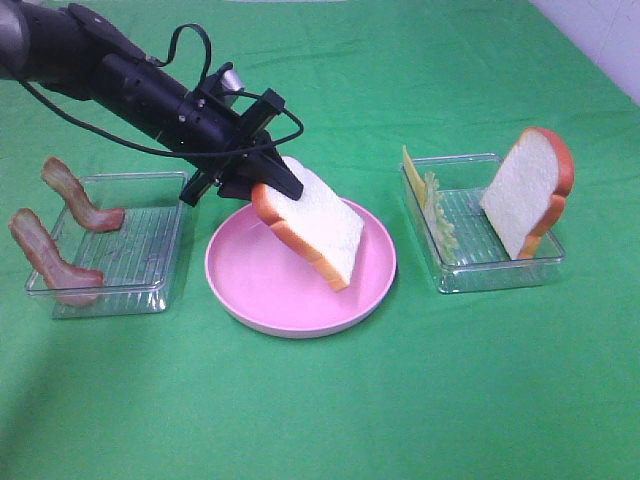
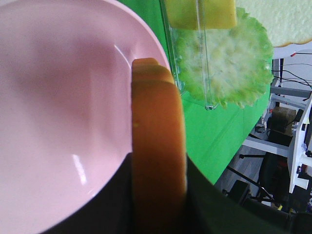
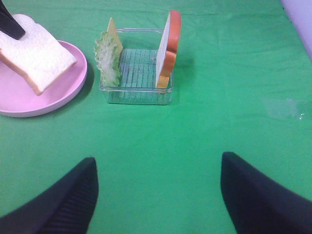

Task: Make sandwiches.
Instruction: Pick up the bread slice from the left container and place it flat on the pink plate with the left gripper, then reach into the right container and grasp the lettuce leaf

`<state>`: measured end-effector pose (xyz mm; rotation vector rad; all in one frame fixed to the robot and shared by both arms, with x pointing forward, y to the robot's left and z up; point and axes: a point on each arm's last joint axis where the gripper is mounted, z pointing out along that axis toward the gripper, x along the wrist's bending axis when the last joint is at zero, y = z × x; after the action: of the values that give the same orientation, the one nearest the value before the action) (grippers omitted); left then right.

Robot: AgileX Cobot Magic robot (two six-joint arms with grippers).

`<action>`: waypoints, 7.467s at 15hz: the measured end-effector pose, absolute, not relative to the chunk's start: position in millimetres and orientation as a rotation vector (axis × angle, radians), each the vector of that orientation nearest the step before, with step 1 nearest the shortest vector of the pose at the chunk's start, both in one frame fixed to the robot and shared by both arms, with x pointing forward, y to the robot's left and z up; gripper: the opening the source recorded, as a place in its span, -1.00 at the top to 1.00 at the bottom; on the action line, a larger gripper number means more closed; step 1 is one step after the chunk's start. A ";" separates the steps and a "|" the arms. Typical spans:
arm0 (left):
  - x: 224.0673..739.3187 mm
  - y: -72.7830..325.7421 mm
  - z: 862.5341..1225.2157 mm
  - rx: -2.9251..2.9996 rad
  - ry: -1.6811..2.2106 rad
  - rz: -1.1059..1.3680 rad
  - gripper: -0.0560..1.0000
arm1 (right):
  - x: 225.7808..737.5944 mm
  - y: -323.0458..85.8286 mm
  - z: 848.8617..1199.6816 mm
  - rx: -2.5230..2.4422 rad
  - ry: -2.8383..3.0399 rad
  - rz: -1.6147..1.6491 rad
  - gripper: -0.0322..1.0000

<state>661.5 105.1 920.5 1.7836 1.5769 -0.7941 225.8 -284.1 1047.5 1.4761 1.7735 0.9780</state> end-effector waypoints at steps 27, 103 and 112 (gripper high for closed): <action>652.7 85.3 914.4 1.995 1.553 -0.574 -0.37 | 225.8 -284.0 1047.5 1.476 1.774 0.979 -0.37; 232.2 298.4 1053.1 1.788 1.123 0.721 -0.51 | 535.3 -257.4 1076.8 2.175 2.289 0.667 -0.35; 232.2 298.4 1053.1 1.788 1.123 0.721 -0.51 | 590.5 -158.7 1043.6 2.080 2.545 0.446 -0.34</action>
<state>232.2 298.4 1053.1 1.7879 1.1231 0.7214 590.5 -158.7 1043.6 2.0796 2.5445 0.4459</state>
